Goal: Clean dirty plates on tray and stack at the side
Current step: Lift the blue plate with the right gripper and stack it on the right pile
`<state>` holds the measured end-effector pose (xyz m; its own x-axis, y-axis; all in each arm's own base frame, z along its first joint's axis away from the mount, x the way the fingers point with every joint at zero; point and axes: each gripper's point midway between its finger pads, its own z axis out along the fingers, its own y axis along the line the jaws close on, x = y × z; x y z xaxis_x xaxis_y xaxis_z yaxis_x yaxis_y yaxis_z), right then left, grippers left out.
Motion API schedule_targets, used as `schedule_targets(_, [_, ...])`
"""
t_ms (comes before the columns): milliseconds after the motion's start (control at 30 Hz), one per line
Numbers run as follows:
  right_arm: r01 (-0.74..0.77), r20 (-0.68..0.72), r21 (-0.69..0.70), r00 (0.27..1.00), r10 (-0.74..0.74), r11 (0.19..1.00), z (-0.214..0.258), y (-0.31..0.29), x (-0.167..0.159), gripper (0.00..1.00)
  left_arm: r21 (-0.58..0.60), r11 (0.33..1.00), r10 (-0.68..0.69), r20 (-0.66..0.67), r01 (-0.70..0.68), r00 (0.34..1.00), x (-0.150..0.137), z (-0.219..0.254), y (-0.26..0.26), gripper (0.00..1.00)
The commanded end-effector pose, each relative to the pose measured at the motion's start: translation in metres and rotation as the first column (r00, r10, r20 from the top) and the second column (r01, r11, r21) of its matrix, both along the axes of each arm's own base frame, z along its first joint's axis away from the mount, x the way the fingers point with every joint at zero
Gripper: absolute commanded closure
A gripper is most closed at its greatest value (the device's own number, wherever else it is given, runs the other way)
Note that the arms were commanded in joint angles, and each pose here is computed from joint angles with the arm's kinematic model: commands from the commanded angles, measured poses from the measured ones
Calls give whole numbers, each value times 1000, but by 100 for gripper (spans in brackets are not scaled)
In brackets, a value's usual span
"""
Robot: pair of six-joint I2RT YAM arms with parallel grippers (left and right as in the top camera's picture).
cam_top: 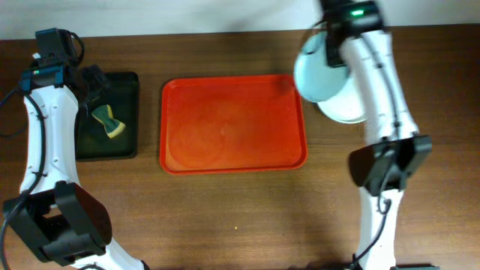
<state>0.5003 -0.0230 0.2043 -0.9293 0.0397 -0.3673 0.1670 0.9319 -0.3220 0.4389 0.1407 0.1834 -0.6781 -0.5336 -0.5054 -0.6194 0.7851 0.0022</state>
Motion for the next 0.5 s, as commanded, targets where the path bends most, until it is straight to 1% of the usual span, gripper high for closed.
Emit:
schedule_targets(0, [113, -66, 391, 993, -95, 913, -35, -31, -8, 87, 5, 1000, 4, -10, -4, 1000, -1, -3, 2, 1])
schedule_targets(33, [179, -96, 452, 984, -152, 874, -52, -58, -13, 92, 5, 1000, 4, -10, -4, 1000, -1, -3, 2, 1])
schedule_targets(67, [222, -112, 492, 975, -192, 842, -68, -78, -16, 96, 5, 1000, 4, -10, -4, 1000, -1, -3, 2, 1])
schedule_targets(167, [287, -157, 601, 958, -241, 746, -118, -100, -26, 96, 5, 1000, 4, -10, -4, 1000, -1, -3, 2, 1])
schedule_targets(267, [315, -210, 612, 949, -234, 725, -133, -94, -37, 95, 5, 1000, 4, -10, -4, 1000, -1, -3, 2, 1])
schedule_targets(300, [313, -219, 619, 949, -225, 720, -125, -90, -43, 91, 5, 1000, 4, -10, -4, 1000, -1, -3, 2, 1])
schedule_targets(333, [261, -204, 650, 965, -167, 714, -109, -79, -49, 89, 5, 1000, 4, -10, -4, 1000, -1, -3, 2, 1])
schedule_targets(367, [243, -192, 656, 969, -153, 714, -95, -74, -52, 87, 5, 1000, 4, -10, -4, 1000, -1, -3, 2, 1])
schedule_targets(400, [178, -142, 652, 984, -112, 737, -61, -61, -60, 87, 5, 1000, 4, -10, -4, 1000, -1, -3, 2, 1])
schedule_targets(433, [83, -89, 638, 995, -34, 766, -31, -46, -69, 85, 5, 1000, 4, -10, -4, 1000, -1, -3, 2, 1])
schedule_targets(467, [46, -85, 584, 996, 4, 811, -4, -32, -89, 80, 5, 1000, 4, -10, -4, 1000, -1, -3, 2, 1])
